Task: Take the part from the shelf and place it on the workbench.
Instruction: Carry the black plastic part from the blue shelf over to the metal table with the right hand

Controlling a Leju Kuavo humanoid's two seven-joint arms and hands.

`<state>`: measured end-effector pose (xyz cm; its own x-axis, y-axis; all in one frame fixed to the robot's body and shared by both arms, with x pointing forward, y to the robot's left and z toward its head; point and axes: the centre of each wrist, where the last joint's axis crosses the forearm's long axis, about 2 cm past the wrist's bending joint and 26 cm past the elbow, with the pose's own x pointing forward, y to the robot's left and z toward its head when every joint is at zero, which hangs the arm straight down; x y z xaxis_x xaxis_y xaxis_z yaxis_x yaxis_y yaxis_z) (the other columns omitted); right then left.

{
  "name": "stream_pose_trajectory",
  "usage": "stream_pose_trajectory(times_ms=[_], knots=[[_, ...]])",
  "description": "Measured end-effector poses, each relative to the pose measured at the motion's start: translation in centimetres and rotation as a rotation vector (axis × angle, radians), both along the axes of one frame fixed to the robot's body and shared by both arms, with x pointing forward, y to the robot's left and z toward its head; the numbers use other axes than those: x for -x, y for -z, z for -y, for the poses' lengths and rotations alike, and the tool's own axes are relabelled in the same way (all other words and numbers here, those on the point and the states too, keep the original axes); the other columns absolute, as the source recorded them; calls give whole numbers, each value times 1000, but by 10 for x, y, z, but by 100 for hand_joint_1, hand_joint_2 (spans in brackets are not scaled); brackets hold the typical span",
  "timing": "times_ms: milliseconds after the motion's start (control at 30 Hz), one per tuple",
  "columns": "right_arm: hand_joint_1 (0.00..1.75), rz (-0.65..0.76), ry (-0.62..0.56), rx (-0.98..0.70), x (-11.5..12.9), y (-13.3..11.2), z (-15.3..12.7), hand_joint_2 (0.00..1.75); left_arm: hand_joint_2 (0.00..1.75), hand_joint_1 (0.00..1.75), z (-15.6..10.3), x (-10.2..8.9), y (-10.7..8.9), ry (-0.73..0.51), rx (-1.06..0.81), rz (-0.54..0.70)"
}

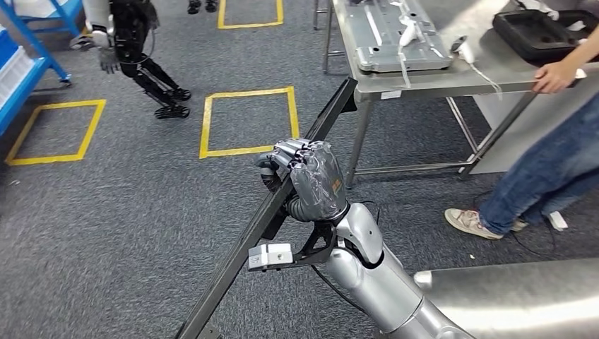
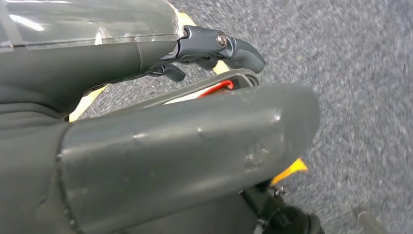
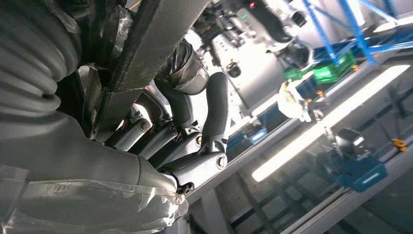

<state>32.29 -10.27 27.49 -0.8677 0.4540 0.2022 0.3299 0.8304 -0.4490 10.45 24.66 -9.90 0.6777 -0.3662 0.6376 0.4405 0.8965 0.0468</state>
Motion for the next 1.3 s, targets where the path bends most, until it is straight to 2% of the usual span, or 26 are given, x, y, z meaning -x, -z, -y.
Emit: stream_pose_trajectory(times_ms=[1300], knots=[[175, 20, 31, 17, -5, -4, 5, 175, 0, 0, 2, -5, -1, 4, 13, -15]])
